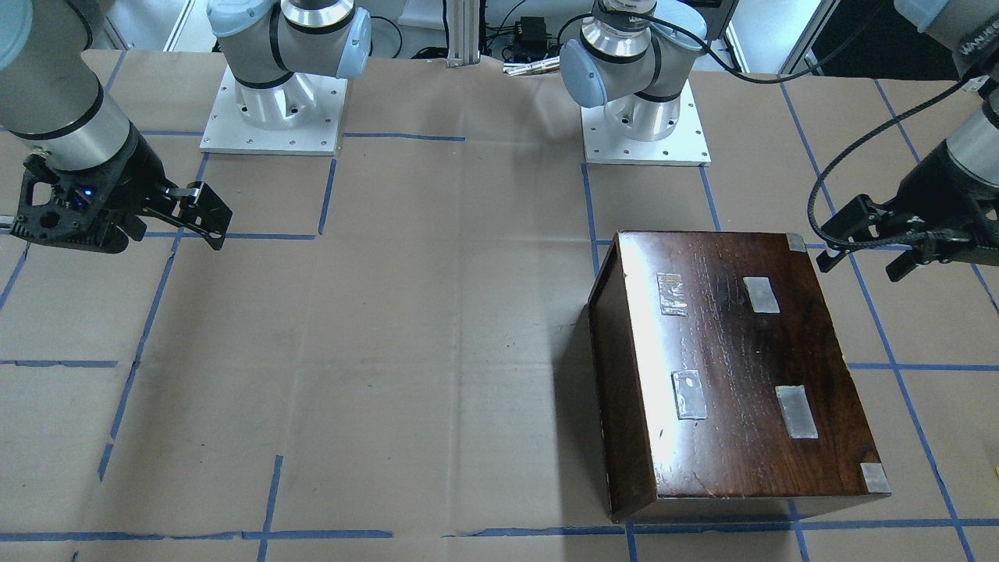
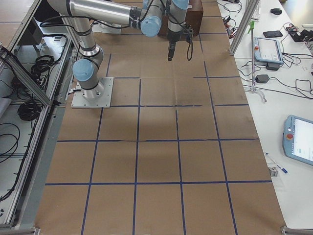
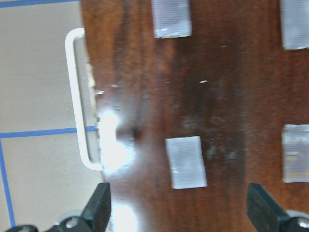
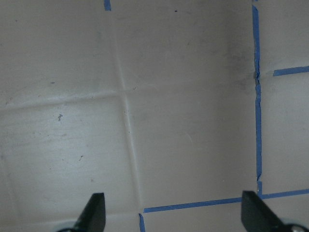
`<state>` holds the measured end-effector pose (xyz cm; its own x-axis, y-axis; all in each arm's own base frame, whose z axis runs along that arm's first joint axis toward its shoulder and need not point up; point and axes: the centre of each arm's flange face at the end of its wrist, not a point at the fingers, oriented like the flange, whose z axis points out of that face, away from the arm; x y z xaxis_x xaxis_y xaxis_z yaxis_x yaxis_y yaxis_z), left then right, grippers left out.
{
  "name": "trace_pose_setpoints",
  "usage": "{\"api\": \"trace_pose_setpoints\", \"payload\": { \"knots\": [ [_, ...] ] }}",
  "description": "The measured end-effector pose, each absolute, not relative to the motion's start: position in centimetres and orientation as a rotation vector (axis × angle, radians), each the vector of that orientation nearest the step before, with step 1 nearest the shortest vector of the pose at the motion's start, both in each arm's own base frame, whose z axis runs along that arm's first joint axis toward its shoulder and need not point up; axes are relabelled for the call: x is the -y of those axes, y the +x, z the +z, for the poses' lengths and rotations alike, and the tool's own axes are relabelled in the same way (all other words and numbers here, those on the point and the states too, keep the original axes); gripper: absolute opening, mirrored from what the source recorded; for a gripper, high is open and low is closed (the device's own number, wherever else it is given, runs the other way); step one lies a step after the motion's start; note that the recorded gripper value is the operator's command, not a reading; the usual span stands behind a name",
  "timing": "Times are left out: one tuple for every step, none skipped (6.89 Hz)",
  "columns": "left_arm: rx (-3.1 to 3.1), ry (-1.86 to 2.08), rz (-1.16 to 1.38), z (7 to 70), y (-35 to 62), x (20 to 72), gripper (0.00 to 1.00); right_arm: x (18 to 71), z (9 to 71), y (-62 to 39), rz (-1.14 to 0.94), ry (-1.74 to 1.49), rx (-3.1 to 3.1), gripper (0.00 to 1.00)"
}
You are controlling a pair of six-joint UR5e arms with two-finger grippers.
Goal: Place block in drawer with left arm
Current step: 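Lower the left gripper and hook the white drawer handle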
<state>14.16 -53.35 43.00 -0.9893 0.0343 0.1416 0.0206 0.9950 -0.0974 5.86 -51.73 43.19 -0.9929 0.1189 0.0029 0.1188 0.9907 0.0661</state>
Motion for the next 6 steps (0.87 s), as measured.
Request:
{"api": "trace_pose_setpoints", "payload": {
  "knots": [
    [2.96, 0.005, 0.149, 42.0, 16.5, 54.1, 0.99, 51.7, 43.2, 5.9, 0.104, 0.187, -3.133, 1.0],
    [2.941, 0.049, 0.147, 41.3, 18.5, 55.2, 0.99, 51.7, 43.2, 5.9, 0.104, 0.187, -3.133, 1.0],
    [2.928, 0.089, 0.14, 40.9, 19.7, 56.2, 0.99, 51.7, 43.2, 5.9, 0.104, 0.186, -3.133, 1.0],
    [2.91, 0.126, 0.126, 40.1, 20.2, 56.9, 0.99, 51.7, 43.2, 5.9, 0.104, 0.187, -3.133, 1.0],
    [2.895, 0.158, 0.108, 39.2, 20.3, 57.2, 0.99, 51.7, 43.2, 5.9, 0.103, 0.187, -3.133, 1.0],
    [2.884, 0.182, 0.089, 38.2, 20.3, 57.4, 0.99, 51.7, 43.2, 5.9, 0.103, 0.186, -3.133, 1.0]
  ]
}}
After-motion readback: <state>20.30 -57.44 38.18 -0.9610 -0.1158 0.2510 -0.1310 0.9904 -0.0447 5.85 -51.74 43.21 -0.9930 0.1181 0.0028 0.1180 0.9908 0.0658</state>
